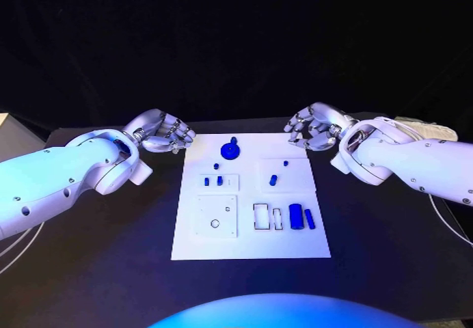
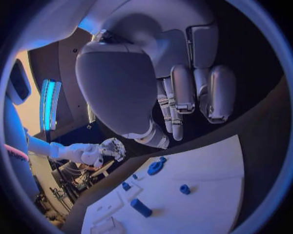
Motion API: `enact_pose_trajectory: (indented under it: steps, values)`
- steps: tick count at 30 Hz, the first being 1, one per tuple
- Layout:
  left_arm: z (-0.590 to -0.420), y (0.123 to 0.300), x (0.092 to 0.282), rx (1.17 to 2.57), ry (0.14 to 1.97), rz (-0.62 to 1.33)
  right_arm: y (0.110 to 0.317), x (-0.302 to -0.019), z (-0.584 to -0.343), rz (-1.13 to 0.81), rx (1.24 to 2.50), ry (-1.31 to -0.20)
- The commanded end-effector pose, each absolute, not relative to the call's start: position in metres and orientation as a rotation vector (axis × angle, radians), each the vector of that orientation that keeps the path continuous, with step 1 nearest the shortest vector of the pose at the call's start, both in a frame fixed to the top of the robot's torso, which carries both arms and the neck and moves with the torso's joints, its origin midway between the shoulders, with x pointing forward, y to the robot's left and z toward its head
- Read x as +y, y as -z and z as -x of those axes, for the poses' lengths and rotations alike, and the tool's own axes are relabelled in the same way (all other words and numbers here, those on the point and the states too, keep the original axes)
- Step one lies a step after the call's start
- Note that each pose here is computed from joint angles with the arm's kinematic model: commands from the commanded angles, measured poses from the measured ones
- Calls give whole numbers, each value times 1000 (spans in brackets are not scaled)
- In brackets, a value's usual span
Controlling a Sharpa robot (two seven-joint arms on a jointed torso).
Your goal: Assemble the parts on the task board
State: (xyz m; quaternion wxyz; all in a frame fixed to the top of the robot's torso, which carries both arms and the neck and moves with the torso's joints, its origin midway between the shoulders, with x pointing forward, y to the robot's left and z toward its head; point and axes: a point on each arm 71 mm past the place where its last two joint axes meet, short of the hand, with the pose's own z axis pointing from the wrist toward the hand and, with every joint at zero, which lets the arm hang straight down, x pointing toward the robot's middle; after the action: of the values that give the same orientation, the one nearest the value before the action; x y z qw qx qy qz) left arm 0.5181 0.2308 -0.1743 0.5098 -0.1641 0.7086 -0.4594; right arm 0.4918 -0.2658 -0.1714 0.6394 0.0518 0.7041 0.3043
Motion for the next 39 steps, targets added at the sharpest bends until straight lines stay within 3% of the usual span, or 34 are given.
enact_pose_trajectory:
  steps: [1,13,39]
  values:
    - [-512,167,231,1619,1390,651,178,-262,-485,135,1630,-557]
    - [-494,165,240,1570,1574,778,202,-255,-470,281,1644,-422]
    - [-489,165,245,1543,1599,815,220,-234,-472,293,1666,-423]
